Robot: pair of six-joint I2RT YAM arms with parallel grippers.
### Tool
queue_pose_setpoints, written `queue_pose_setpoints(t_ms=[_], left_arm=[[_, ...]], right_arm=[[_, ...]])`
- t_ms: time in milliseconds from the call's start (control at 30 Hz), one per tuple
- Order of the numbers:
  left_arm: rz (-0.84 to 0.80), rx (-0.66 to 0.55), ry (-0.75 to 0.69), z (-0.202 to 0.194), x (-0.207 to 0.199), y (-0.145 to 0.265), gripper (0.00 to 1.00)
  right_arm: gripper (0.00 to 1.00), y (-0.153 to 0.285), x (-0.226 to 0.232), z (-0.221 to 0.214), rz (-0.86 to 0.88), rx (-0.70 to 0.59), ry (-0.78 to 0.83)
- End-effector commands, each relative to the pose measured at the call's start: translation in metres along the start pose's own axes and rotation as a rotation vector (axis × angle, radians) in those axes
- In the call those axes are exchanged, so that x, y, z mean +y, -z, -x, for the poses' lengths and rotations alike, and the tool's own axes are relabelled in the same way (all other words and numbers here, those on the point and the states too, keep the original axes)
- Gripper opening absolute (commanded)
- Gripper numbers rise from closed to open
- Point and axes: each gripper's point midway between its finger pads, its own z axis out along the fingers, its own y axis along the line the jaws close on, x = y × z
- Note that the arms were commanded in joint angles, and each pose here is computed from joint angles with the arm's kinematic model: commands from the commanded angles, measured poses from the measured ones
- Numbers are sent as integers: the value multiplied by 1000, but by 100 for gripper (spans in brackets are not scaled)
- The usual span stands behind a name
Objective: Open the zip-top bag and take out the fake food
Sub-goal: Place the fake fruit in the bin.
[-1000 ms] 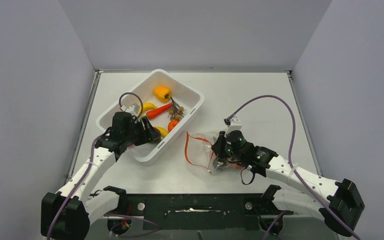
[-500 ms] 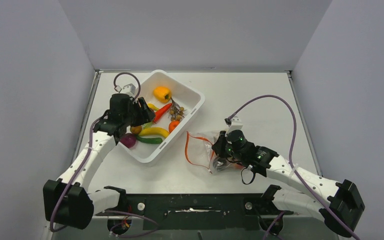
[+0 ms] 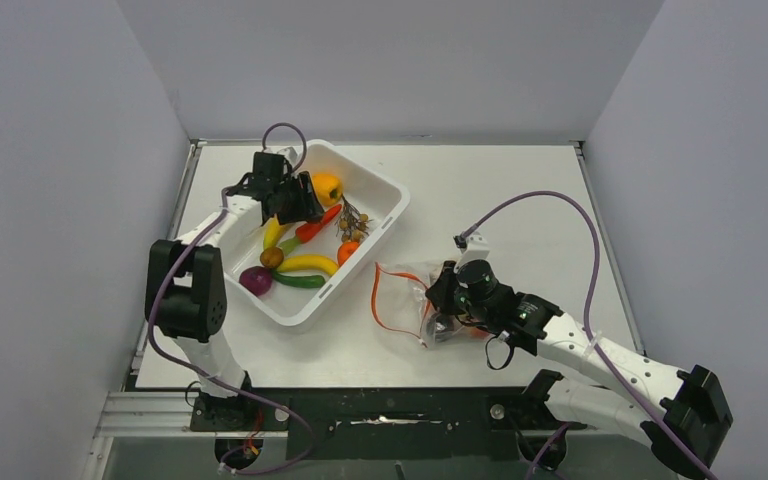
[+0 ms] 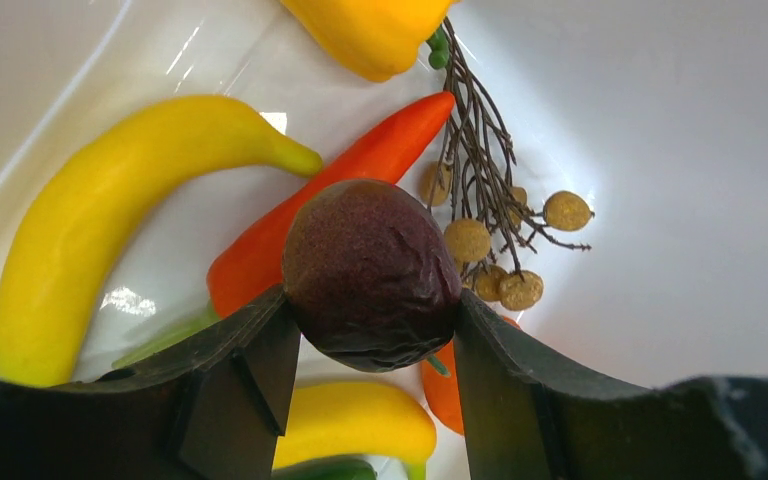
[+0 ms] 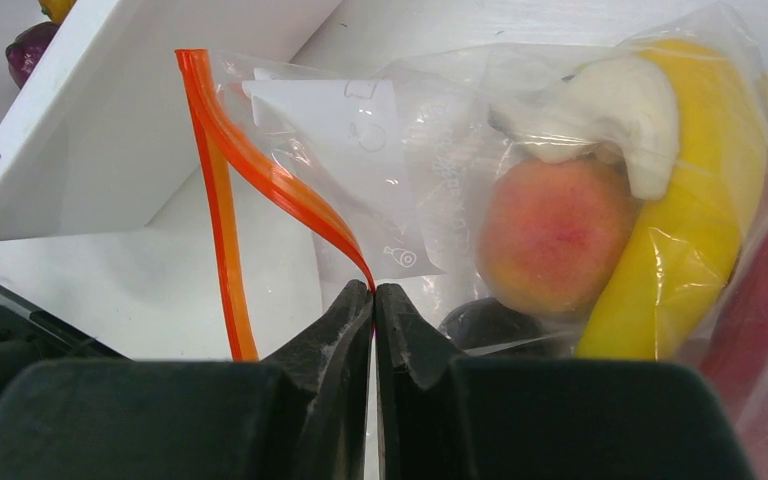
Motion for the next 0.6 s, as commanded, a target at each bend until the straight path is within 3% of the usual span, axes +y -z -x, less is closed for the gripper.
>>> queue_pose_setpoints(t_ms=[0, 200, 267, 333, 567], left_arm=[[-39, -77, -35, 41, -15, -1, 24], [14, 0, -53, 30, -1, -19, 50], [46, -18, -55, 33, 4, -14, 57], [41, -59, -56, 40, 1, -4, 69], [-13, -209, -39, 64, -16, 31, 73]], right_arm=[[6, 5, 13, 20, 38, -49, -29], [6, 6, 11, 18, 37, -47, -32], [7, 6, 11, 18, 37, -50, -32], [7, 7, 10, 19, 36, -53, -30], [7, 11, 7, 18, 29, -55, -25]])
